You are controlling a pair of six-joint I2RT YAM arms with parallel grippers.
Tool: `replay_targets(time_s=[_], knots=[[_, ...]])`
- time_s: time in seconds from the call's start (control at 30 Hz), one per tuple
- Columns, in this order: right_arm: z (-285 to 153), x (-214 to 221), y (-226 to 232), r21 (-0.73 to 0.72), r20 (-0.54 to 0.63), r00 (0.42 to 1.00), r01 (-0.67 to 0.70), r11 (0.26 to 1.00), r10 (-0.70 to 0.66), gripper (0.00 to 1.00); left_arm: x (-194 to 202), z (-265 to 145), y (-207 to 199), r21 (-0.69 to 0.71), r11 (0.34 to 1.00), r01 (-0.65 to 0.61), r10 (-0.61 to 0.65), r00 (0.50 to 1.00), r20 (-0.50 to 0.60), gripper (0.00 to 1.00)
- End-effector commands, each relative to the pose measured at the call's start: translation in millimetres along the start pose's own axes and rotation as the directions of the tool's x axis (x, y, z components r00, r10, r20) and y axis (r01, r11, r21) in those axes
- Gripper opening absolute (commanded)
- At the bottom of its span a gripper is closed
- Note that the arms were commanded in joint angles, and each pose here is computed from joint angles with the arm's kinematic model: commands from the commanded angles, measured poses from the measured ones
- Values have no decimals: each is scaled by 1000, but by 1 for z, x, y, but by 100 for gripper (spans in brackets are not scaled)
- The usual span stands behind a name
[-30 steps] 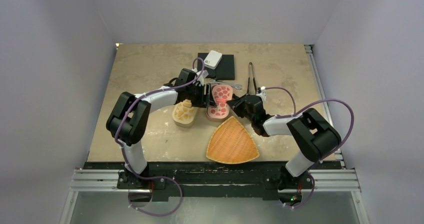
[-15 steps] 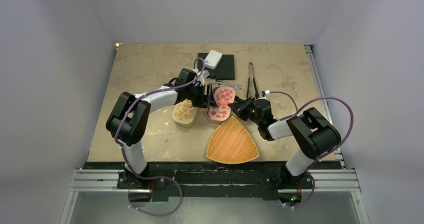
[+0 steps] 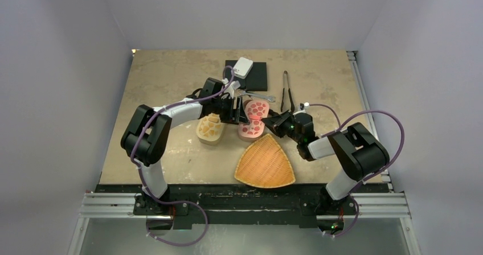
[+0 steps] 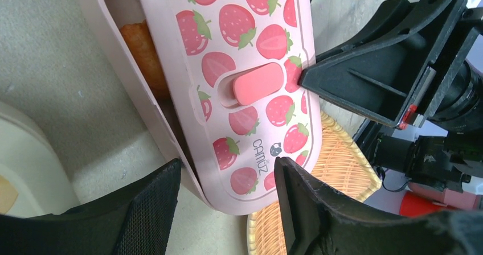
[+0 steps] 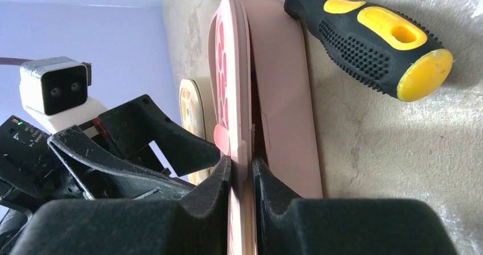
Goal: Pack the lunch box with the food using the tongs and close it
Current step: Close the box lid on the packing box.
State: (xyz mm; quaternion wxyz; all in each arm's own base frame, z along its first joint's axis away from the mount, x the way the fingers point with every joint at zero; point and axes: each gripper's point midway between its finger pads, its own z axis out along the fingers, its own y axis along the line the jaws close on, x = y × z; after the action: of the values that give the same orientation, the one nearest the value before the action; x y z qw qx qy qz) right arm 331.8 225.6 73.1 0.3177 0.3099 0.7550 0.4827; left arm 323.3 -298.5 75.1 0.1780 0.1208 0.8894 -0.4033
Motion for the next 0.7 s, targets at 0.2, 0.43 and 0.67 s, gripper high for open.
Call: replay_targets(time_s=[0.2, 0.43, 0.67], knots=[[-11, -15, 37, -143, 18, 993, 115, 983, -114, 0, -21, -14, -17, 23, 995, -100, 98, 994, 53, 61], [-16, -15, 55, -227, 16, 983, 180, 957, -182, 0, -29, -22, -19, 32, 994, -108, 105, 991, 81, 61], [-2, -11, 54, -224, -30, 976, 203, 953, -215, 0, -35, -30, -21, 38, 992, -119, 114, 987, 111, 62]])
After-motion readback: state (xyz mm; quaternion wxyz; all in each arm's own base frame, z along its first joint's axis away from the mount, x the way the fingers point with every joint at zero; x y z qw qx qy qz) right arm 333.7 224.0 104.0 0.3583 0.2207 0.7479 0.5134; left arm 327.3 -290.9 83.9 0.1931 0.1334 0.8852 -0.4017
